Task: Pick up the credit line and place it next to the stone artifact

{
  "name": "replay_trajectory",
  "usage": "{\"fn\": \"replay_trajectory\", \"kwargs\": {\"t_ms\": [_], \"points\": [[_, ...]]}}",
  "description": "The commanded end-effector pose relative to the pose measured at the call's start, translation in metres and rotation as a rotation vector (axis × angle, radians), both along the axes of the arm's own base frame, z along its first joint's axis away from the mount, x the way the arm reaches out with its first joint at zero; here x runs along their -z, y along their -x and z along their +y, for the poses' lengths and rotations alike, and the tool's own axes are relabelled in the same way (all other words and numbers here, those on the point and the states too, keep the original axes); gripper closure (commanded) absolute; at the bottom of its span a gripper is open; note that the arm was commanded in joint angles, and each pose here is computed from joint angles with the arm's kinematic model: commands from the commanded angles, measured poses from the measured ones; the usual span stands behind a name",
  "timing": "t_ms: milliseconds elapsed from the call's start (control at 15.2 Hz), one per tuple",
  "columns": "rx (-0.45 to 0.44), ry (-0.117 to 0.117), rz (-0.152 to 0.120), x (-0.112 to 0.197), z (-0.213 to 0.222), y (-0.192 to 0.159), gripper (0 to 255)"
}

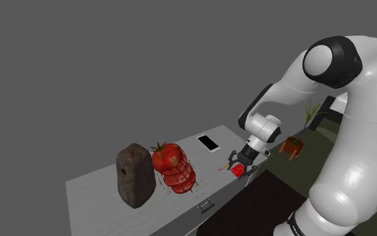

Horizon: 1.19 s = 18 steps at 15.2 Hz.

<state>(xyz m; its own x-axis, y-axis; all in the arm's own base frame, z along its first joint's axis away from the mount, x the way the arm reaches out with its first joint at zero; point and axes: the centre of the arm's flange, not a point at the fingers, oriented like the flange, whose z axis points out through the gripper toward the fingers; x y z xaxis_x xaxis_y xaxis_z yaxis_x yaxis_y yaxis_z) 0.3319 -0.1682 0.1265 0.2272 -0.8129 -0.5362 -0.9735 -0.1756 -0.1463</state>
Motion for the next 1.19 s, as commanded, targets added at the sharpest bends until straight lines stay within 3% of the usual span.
{"fn": "replay_trajectory", "kwargs": {"t_ms": [0, 330, 1122], "points": [[0.0, 0.004, -0.008, -0.001, -0.001, -0.004, 255], [0.0, 0.005, -0.008, -0.002, 0.001, -0.004, 255], [0.0, 0.005, -0.008, -0.066, 0.001, -0.004, 255]]}}
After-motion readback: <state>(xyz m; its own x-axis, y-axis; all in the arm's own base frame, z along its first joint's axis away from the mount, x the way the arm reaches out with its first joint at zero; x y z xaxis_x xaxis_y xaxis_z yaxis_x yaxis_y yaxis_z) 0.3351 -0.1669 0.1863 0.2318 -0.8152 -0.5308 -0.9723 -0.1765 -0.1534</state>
